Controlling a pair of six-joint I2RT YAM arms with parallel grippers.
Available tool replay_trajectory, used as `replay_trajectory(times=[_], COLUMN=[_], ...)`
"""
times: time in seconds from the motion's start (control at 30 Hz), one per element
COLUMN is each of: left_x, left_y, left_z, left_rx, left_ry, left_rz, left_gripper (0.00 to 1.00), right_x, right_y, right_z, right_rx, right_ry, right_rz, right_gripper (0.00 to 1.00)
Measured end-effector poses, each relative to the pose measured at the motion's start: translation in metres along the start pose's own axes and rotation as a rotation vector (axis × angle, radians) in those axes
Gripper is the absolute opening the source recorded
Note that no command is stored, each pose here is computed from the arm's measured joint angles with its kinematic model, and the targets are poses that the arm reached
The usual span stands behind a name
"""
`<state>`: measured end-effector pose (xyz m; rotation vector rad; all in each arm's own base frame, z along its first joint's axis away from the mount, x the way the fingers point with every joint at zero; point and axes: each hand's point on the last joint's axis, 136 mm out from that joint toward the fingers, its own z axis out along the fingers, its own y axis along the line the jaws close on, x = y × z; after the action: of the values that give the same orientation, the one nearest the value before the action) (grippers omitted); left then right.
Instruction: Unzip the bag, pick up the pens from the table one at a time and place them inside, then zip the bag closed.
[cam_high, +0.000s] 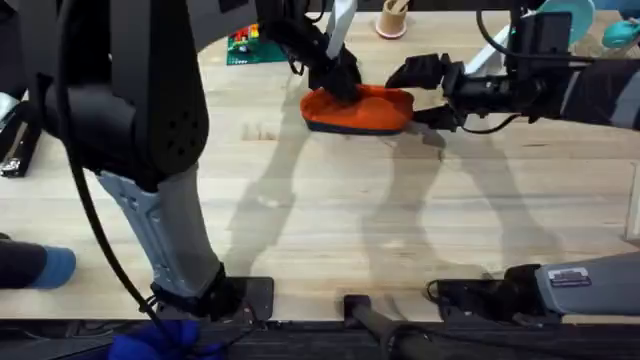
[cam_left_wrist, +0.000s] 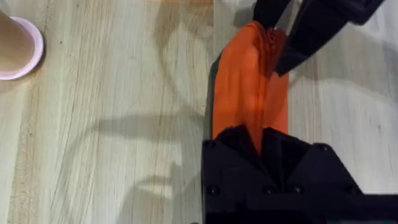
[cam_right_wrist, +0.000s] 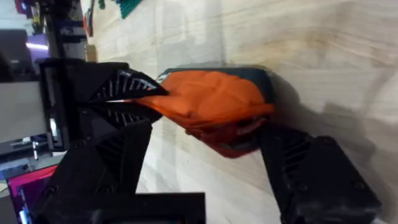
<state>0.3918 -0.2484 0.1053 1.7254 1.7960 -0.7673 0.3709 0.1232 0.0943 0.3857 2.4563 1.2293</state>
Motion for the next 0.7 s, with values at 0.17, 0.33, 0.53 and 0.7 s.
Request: replay_trajectory(times=[0.17, 0.33, 0.53, 0.7], left_x=[0.0, 0.0, 0.0, 0.0], left_y=[0.0, 0.0, 0.0, 0.0], left_z=[0.0, 0.0, 0.0, 0.0], left_rx=[0.0, 0.0, -0.001, 0.0], left_ry=[0.0, 0.0, 0.0, 0.0], left_rz=[0.0, 0.0, 0.0, 0.0], left_gripper=[0.042, 0.042, 0.042, 0.042], right_x=[-0.005, -0.007, -0.006, -0.005], right_y=[0.006, 0.009, 0.014, 0.019], right_z=[0.002, 0.002, -0.002, -0.007], right_rx=[-0.02, -0.032, -0.078, -0.123], right_ry=[-0.019, -0.025, -0.008, 0.01], right_rz=[-0.015, -0.014, -0.014, -0.008], right_gripper=[0.995, 0.995, 0.995, 0.995])
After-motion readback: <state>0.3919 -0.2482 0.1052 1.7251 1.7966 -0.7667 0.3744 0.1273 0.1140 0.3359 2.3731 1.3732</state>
